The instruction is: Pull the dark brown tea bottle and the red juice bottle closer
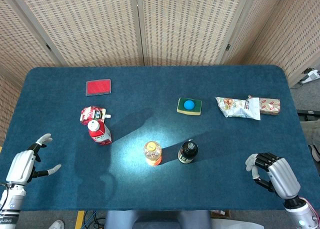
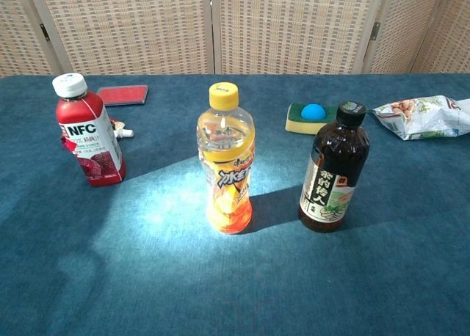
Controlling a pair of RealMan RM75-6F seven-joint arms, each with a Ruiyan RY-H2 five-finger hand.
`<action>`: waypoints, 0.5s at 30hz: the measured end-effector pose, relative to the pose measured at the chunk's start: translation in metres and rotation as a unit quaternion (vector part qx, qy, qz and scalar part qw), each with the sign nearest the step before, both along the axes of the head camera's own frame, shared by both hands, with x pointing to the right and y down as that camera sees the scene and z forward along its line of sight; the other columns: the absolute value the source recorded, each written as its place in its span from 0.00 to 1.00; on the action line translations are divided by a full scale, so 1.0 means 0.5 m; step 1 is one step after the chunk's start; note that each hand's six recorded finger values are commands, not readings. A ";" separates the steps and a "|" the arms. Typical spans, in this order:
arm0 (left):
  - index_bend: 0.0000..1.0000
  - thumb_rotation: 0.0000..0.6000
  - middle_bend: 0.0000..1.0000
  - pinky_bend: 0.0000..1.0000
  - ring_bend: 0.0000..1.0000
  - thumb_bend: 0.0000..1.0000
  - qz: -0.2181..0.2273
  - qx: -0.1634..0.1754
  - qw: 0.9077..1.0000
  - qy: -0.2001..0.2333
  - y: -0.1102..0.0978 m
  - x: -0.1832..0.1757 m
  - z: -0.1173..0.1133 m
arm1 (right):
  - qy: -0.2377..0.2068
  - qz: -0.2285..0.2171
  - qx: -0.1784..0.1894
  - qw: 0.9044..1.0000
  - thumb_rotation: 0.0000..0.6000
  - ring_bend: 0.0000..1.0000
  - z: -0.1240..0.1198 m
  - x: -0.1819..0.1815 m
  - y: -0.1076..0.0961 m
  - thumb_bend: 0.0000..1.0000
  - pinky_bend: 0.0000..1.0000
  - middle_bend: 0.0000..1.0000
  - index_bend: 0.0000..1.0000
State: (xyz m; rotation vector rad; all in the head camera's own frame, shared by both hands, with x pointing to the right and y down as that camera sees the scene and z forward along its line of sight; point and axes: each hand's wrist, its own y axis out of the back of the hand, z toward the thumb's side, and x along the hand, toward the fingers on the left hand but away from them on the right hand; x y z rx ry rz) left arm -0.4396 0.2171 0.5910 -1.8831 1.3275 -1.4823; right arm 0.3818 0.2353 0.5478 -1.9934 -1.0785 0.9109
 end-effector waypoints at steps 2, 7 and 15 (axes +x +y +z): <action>0.07 1.00 0.17 0.49 0.22 0.07 -0.010 0.001 1.000 0.010 -0.019 0.005 0.013 | -0.002 -0.005 -0.003 1.000 1.00 0.48 -0.005 -0.001 0.005 0.27 0.54 0.51 0.60; 0.06 1.00 0.13 0.45 0.19 0.07 -0.032 -0.007 0.999 0.032 -0.055 0.019 0.043 | -0.009 -0.015 -0.003 1.000 1.00 0.47 -0.023 -0.005 0.017 0.27 0.54 0.51 0.60; 0.03 1.00 0.07 0.37 0.13 0.07 -0.060 -0.045 0.993 0.093 -0.100 0.052 0.095 | -0.008 -0.019 -0.003 1.000 1.00 0.47 -0.027 -0.004 0.020 0.27 0.54 0.51 0.60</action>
